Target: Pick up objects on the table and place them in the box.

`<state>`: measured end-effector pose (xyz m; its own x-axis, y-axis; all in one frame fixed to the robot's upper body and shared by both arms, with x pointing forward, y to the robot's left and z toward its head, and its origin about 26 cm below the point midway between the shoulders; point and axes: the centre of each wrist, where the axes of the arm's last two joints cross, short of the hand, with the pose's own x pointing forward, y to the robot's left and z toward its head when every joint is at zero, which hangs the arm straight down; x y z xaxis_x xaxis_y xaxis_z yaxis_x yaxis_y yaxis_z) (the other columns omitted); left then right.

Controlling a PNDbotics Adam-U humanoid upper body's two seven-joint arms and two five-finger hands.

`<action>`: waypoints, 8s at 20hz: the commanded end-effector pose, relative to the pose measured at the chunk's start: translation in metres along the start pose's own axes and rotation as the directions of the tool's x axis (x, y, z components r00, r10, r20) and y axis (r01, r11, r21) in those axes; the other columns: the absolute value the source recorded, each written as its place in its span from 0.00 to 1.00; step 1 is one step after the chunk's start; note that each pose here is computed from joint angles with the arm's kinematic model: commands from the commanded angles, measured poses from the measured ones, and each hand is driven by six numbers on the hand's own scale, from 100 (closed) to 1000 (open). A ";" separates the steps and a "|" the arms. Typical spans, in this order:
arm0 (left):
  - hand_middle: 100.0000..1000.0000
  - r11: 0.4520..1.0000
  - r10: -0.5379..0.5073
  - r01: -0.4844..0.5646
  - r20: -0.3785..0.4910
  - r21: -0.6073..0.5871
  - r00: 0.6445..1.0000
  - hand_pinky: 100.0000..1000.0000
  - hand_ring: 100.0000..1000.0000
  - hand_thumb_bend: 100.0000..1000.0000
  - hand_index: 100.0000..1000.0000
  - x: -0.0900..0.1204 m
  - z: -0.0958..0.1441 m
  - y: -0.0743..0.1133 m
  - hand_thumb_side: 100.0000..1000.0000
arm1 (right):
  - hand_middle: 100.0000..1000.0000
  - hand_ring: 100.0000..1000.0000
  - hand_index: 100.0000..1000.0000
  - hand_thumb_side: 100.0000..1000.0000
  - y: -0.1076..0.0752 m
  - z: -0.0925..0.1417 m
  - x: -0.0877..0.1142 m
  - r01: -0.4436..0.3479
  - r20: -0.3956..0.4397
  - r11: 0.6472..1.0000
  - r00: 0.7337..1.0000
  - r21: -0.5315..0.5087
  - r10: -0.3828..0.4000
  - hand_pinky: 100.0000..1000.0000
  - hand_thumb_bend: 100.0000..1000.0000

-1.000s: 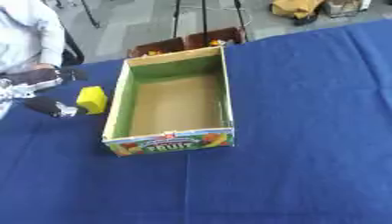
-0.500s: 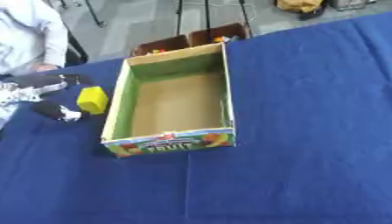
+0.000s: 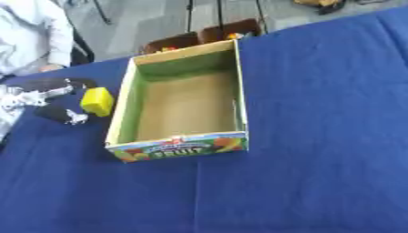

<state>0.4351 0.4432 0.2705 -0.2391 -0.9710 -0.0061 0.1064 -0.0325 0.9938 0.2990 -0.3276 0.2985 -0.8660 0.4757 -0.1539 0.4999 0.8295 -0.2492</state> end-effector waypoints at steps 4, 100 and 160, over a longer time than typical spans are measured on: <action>0.99 0.997 -0.009 0.011 -0.031 0.072 0.999 0.81 0.97 0.22 1.00 -0.013 0.017 0.026 0.61 | 0.51 0.77 0.76 0.73 -0.009 -0.011 0.002 -0.019 0.044 1.000 0.999 0.010 0.018 0.64 0.38; 0.45 0.996 -0.076 0.063 0.275 0.056 0.959 0.67 0.56 0.00 0.43 0.042 0.030 0.102 0.43 | 0.50 0.77 0.73 0.63 -0.006 0.012 0.003 -0.066 -0.116 0.995 0.992 -0.078 0.057 0.64 0.16; 0.75 0.938 -0.136 -0.069 0.545 0.340 0.827 0.68 0.80 0.04 0.95 0.156 -0.030 0.084 0.84 | 0.51 0.77 0.73 0.60 -0.002 0.013 0.004 -0.059 -0.131 0.989 0.991 -0.134 0.041 0.63 0.08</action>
<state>0.4484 0.2686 0.3206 -0.7465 -0.6647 -0.0306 -0.1232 0.0928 0.9880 0.2991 -0.3311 0.2795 -0.8444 0.5357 -0.0075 0.5327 0.8380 -0.1184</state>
